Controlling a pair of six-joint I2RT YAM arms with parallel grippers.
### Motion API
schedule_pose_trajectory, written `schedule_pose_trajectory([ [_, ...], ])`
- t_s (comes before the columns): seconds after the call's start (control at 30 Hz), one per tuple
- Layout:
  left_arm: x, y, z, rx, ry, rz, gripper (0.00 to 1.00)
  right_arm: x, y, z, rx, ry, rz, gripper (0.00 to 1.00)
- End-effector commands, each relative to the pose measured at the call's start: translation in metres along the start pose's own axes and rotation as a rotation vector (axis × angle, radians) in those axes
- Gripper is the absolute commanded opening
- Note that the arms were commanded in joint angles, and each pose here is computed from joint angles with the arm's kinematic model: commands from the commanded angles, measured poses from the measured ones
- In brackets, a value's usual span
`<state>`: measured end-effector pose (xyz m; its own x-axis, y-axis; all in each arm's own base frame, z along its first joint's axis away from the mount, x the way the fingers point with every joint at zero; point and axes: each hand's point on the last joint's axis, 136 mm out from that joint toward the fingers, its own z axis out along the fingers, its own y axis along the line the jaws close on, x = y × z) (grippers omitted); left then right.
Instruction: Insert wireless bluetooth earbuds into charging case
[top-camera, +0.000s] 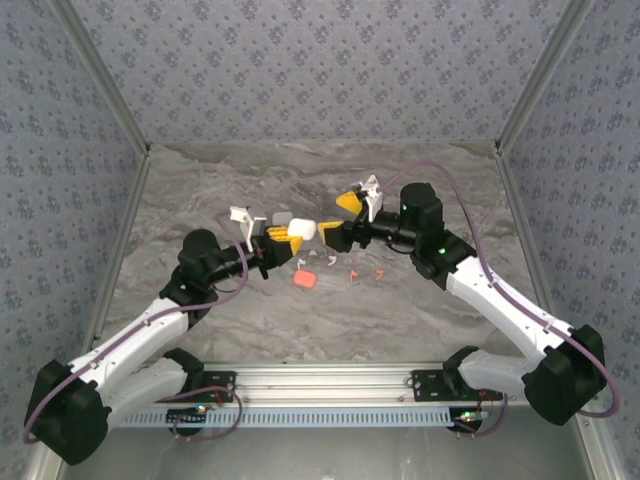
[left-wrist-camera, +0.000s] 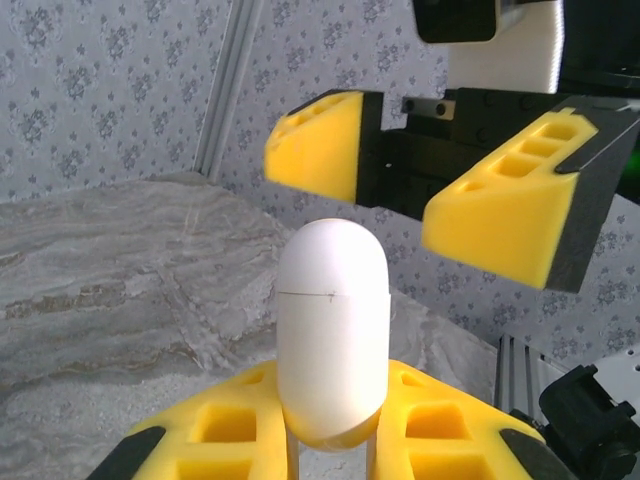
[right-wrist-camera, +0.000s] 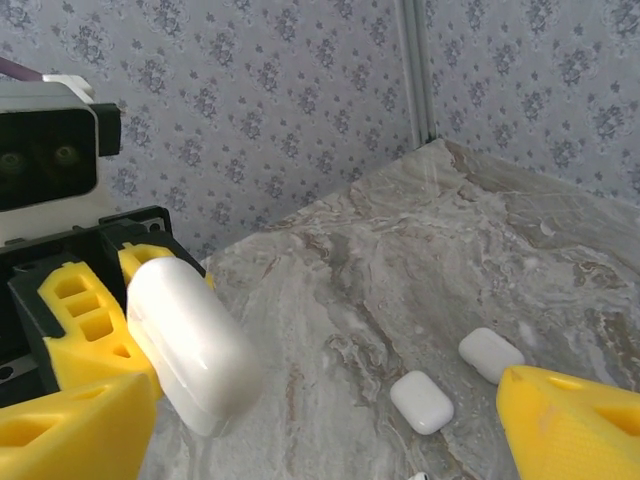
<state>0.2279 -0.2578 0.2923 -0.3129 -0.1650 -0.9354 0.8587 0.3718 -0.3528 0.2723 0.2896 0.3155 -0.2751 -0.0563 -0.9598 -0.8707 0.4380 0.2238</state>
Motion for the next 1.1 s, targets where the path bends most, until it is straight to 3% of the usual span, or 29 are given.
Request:
schedule_pose_trajectory([
  [0.0,-0.017,-0.011,-0.003,0.022,-0.066,0.072,0.05,-0.005,0.008,0.008,-0.043,-0.007,0.011,0.9],
  [0.83,-0.011,-0.012,-0.003,0.022,-0.039,0.088,0.03,-0.018,-0.028,0.023,0.037,-0.002,0.027,0.85],
  [1.07,-0.007,-0.005,-0.003,-0.016,-0.028,0.089,0.03,-0.029,-0.024,0.01,0.015,-0.033,0.039,0.85],
])
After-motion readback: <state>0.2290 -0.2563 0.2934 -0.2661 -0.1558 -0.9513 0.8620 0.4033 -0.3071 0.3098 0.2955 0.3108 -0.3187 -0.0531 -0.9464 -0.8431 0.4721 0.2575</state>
